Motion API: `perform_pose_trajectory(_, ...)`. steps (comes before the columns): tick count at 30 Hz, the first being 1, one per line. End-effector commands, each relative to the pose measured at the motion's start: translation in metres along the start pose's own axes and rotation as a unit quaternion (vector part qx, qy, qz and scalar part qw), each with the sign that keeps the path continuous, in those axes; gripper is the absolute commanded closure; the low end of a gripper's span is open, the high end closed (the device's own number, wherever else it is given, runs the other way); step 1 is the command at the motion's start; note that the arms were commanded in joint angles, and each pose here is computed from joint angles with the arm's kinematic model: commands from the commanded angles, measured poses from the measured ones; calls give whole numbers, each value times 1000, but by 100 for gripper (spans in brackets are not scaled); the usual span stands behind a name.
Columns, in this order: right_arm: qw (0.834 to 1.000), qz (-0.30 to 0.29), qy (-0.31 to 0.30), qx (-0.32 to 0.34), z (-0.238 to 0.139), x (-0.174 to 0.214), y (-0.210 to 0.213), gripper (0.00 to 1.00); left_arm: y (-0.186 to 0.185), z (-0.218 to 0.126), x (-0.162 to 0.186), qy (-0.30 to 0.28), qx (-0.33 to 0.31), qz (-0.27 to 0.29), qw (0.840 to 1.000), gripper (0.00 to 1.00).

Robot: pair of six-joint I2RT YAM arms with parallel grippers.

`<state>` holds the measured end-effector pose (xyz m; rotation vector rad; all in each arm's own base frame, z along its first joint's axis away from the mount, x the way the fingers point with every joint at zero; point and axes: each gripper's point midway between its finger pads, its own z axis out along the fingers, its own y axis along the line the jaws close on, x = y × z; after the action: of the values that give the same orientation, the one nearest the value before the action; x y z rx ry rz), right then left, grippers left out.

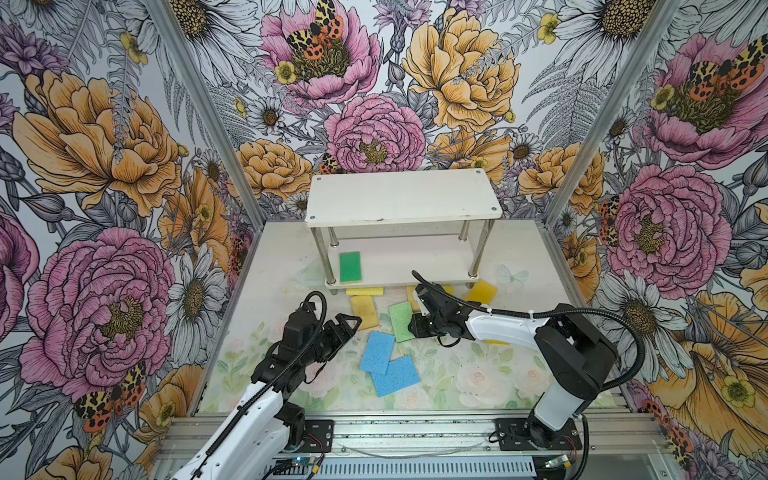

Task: Place and organize the cleaning sponges onto the shelf
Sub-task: 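Grasp the green cellulose sponge with the right gripper and lift it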

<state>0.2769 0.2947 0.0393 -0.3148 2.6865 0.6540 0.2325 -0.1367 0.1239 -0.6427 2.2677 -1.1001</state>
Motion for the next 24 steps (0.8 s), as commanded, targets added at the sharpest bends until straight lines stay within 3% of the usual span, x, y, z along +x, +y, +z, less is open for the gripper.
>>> perform_pose_trajectory(1, 1000, 1, -18, -9, -9, -12, 6, 78, -4, 0, 1, 4, 18, 7, 1000, 9)
perform_pose_trajectory(3, 1000, 4, -22, -14, -14, -12, 9, 86, -6, -1, 1, 5, 22, 10, 1000, 9)
perform_pose_trajectory(7, 999, 8, -32, -33, -28, -14, 15, 92, -12, 0, 1, 5, 41, 12, 999, 10)
perform_pose_trajectory(12, 996, 11, -45, -73, -52, -18, 29, 94, -28, 3, 2, 13, 88, 15, 996, 10)
perform_pose_trajectory(19, 982, -18, -27, -184, -87, -15, 72, 95, -67, 5, -1, 18, 173, 24, 984, 10)
perform_pose_trajectory(24, 974, -30, -14, -226, -101, -9, 90, 94, -96, 8, 0, 26, 214, 46, 976, 15)
